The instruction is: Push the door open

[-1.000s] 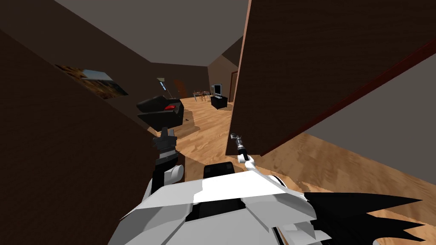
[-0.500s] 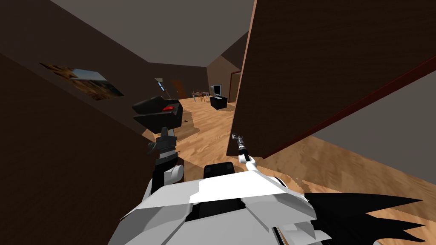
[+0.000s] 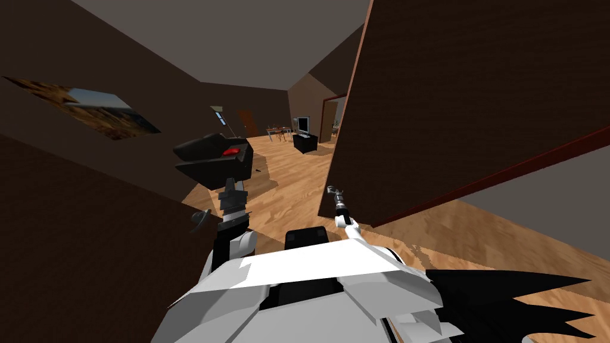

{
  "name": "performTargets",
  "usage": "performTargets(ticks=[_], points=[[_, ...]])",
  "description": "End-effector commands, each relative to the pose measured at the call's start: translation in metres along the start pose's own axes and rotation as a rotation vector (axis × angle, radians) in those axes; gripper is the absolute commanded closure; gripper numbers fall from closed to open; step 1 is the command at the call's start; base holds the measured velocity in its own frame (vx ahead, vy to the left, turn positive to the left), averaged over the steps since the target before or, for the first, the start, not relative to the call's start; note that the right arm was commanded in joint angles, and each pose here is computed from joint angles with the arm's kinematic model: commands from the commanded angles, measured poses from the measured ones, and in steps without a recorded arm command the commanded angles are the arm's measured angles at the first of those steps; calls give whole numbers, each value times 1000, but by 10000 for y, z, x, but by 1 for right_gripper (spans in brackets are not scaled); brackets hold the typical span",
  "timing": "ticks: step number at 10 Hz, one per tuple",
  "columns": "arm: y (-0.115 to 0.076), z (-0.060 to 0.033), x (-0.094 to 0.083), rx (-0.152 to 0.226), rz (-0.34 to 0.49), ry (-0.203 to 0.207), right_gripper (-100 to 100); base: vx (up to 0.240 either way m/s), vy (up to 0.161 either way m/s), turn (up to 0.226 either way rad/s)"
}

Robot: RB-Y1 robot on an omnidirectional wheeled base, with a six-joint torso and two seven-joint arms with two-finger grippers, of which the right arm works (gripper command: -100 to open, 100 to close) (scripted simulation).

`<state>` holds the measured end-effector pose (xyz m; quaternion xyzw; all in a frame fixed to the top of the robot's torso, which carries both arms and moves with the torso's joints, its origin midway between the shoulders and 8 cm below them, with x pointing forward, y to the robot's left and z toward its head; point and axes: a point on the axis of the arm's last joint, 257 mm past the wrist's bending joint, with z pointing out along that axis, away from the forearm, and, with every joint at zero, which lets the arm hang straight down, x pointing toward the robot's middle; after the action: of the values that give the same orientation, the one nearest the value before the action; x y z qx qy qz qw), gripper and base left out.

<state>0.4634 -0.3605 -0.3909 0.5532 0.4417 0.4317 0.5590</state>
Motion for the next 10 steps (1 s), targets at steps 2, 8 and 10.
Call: performTargets(ticks=[2,8,10], points=[[16,-6,-273,-6,-9,-52,100,219,45,-66],[18,-42,-613,-7,-6,-135,100,176,41,-58],[16,-57,-697,-6,-4,-157,100,155,31,-36]])
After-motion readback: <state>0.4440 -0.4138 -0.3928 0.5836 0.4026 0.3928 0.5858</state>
